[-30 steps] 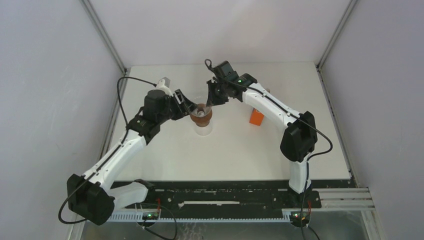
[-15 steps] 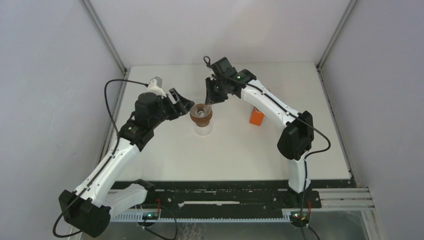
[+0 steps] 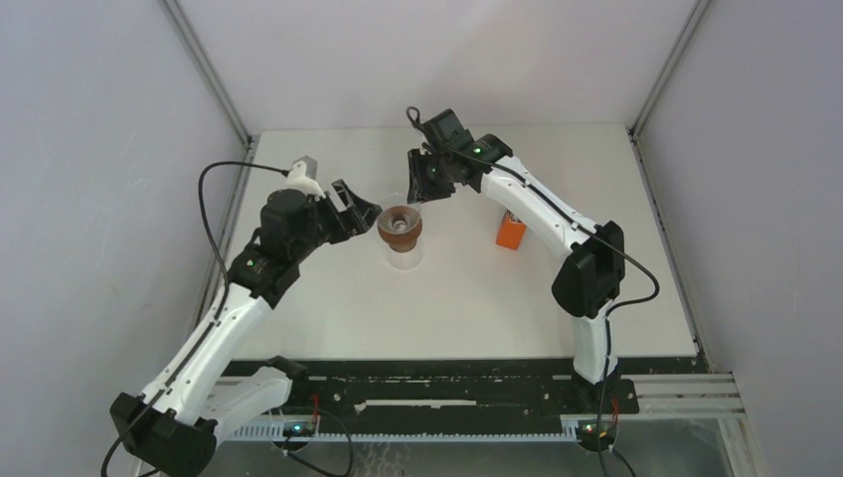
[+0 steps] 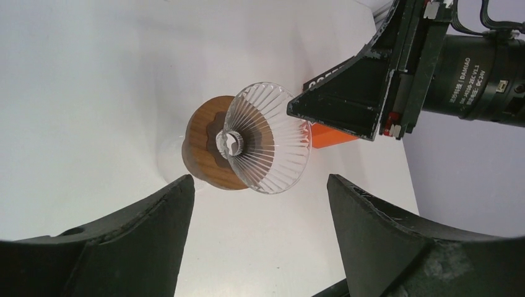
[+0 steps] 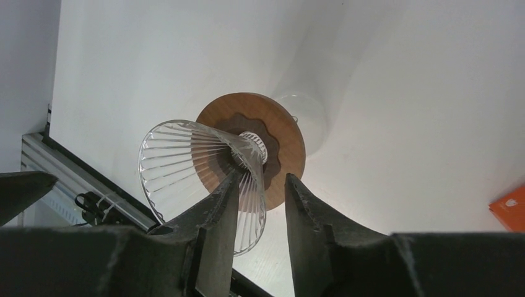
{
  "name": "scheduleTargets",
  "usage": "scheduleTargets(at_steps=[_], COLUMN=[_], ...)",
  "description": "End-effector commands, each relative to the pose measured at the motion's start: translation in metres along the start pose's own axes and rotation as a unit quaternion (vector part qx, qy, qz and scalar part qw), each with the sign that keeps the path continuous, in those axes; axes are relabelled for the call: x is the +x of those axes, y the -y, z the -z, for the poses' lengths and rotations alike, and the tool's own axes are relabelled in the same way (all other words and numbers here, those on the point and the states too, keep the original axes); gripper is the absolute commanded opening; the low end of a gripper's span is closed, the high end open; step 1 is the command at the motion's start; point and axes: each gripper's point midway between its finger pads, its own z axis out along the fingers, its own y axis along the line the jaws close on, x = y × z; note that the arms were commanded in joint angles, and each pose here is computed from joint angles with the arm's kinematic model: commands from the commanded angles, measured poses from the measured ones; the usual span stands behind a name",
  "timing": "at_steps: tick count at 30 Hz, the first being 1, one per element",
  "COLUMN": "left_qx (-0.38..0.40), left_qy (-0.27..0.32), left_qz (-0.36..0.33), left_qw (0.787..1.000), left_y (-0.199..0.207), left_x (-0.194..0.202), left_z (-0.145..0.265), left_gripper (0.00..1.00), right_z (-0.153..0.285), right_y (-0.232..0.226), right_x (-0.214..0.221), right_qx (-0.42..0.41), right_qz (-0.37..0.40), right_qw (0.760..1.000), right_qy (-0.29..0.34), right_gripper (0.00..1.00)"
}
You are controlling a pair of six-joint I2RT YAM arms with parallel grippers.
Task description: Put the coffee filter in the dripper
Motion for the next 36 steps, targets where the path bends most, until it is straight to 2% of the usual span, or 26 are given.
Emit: scheduleTargets(at_steps=[1, 4, 8, 13, 21, 28, 36], left_qx=[0.000, 0.005, -0.010, -0.042, -0.089, -0.118, -0.124], left_qy=[0.018, 0.010, 0.039, 0.079, 0.120, 0.143, 0.136], left_qz=[-0.025, -0.042, -0.079, -0.123, -0.176, -0.183, -0.186], left_qw=[1.000, 0.999, 0.996, 0.988, 0.973, 0.965, 0.965], left_y=[0.000, 0.000, -0.007, -0.020, -0.040, -0.057, -0.064], left_x=[-0.007, -0.003, -0.011, -0.025, -0.038, -0.037, -0.030], left_z=[0.016, 0.033, 0.066, 0.098, 0.122, 0.125, 0.120], left_gripper=[0.84, 0.89, 0.99, 1.00, 1.00, 1.00, 1.00], right_z=[0.043, 0.064, 0.087, 0.101, 0.112, 0.107, 0.093], right_y=[-0.004, -0.001, 0.020, 0.065, 0.117, 0.166, 0.199], right_x=[-0.022, -0.024, -0.020, -0.008, 0.007, 0.011, 0.002], right_qx=[-0.005, -0.002, 0.017, 0.060, 0.123, 0.177, 0.220], right_qz=[0.019, 0.022, 0.006, -0.031, -0.069, -0.106, -0.128], right_qw=[0.998, 0.997, 0.995, 0.992, 0.983, 0.972, 0.960], right_qy=[0.051, 0.074, 0.098, 0.109, 0.115, 0.115, 0.118], right_gripper=[0.43, 0.45, 0.45, 0.45, 0.44, 0.42, 0.35])
